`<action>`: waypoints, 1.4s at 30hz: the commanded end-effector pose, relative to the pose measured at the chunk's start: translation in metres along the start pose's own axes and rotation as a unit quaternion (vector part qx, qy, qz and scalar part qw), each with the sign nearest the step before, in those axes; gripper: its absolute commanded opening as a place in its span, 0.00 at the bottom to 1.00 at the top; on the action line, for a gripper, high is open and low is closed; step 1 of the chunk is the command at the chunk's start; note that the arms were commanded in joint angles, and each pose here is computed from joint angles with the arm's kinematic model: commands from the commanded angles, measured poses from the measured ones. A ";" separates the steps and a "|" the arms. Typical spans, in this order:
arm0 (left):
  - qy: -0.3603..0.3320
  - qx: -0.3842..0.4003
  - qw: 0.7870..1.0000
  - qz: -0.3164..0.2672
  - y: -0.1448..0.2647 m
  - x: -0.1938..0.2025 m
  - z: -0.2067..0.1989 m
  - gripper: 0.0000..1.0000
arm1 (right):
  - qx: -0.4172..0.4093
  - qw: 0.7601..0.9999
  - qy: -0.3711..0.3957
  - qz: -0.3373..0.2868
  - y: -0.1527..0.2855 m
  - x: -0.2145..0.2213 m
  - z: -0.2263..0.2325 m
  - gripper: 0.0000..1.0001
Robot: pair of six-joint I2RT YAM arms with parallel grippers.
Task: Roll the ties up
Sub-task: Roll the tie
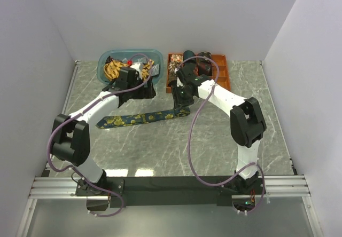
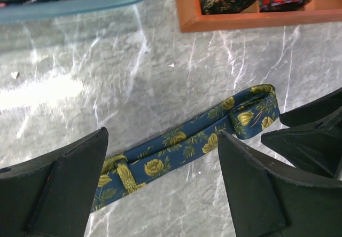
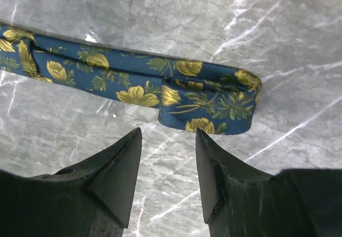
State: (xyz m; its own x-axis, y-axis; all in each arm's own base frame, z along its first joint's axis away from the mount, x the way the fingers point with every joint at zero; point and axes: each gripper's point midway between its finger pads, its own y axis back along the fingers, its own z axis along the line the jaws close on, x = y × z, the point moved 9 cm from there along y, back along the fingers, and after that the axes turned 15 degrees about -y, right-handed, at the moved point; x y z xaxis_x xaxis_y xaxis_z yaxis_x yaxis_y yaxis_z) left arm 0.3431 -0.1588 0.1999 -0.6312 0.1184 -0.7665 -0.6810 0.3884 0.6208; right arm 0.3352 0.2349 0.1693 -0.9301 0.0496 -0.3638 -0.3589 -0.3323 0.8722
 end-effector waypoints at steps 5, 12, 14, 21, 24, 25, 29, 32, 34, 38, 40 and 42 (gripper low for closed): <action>-0.131 0.048 0.989 -0.049 -0.005 -0.015 -0.027 0.92 | -0.016 0.996 -0.039 -0.080 0.049 -0.020 -0.010 0.53; -0.283 0.113 0.952 -0.037 -0.033 -0.026 -0.072 0.99 | -0.006 0.984 -0.133 -0.118 0.089 -0.016 -0.059 0.69; -0.319 0.132 0.938 -0.008 -0.048 -0.016 -0.082 0.99 | 0.000 0.978 -0.160 -0.131 0.101 -0.014 -0.070 0.79; -0.402 0.185 0.897 0.012 -0.076 -0.016 -0.117 1.00 | 0.019 0.967 -0.216 -0.130 0.106 0.015 -0.106 0.93; -0.424 0.192 0.884 0.040 -0.090 -0.006 -0.123 0.99 | 0.020 0.963 -0.233 -0.131 0.109 0.022 -0.117 0.93; -0.427 0.193 0.882 0.048 -0.093 -0.005 -0.122 0.99 | 0.022 0.962 -0.238 -0.132 0.109 0.024 -0.120 0.93; -0.441 0.208 0.870 0.071 -0.108 0.004 -0.126 0.99 | 0.017 0.956 -0.258 -0.138 0.113 0.030 -0.132 0.93; -0.445 0.225 0.864 0.078 -0.111 0.009 -0.130 1.00 | 0.014 0.953 -0.271 -0.135 0.112 0.033 -0.141 0.92; -0.448 0.230 0.861 0.079 -0.111 0.012 -0.133 0.99 | 0.014 0.952 -0.276 -0.132 0.111 0.035 -0.144 0.92; -0.461 0.224 0.854 0.090 -0.117 0.022 -0.135 0.99 | -0.002 0.950 -0.289 -0.120 0.107 0.037 -0.148 0.91; -0.462 0.224 0.853 0.096 -0.121 0.027 -0.136 0.99 | -0.006 0.950 -0.291 -0.115 0.104 0.037 -0.149 0.91; -0.464 0.223 0.853 0.085 -0.122 0.024 -0.139 0.97 | -0.011 0.950 -0.292 -0.109 0.103 0.037 -0.149 0.91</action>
State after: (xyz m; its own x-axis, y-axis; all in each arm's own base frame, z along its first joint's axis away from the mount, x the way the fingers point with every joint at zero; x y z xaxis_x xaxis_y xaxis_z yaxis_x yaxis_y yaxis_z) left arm 0.3560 -0.3183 0.1228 -0.0541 0.8121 -0.5810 -0.2608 0.5502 0.7933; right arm 0.2709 0.0606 0.1922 -0.7239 0.6266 -0.2887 -0.5261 -0.2306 0.8186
